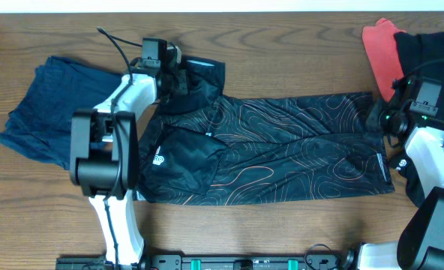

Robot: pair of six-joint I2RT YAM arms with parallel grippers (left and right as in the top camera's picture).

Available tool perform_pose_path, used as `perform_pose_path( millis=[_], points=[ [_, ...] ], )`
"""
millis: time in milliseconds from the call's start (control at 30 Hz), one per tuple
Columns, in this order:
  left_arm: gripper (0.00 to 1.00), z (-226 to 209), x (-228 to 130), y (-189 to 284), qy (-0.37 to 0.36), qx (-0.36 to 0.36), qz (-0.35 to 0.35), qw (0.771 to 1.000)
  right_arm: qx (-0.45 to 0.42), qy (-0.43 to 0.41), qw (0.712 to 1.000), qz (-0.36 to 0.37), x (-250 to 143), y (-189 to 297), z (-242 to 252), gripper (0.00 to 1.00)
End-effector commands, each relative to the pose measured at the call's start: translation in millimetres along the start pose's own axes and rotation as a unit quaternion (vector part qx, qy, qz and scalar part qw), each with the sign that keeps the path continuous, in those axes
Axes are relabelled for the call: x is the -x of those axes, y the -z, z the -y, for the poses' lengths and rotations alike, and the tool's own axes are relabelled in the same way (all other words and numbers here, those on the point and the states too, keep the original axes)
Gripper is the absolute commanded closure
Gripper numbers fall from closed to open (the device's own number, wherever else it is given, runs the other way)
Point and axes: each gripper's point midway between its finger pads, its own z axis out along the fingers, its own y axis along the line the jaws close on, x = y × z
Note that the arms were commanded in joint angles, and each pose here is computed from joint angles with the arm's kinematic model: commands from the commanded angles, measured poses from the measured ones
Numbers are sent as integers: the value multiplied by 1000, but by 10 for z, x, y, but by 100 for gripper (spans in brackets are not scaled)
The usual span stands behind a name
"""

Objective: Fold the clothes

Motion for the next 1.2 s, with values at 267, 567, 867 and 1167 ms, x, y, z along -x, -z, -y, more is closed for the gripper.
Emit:
perform_pose_path(
  millis=[267,567,867,1167],
  points=[
    [94,163,-62,660,15,3,-23,1000,-48,45,998,11,199,-600,55,42],
    [94,151,-126,664,19,6,-36,999,-48,47,998,-8,304,-1119,37,36],
    [94,144,-160,666,20,7,-42,999,-44,58,997,-19,220,-1295,-53,92],
    [94,128,-259,678,26,11,-62,998,-93,53,993,-46,105,-1234,168,99]
  ],
)
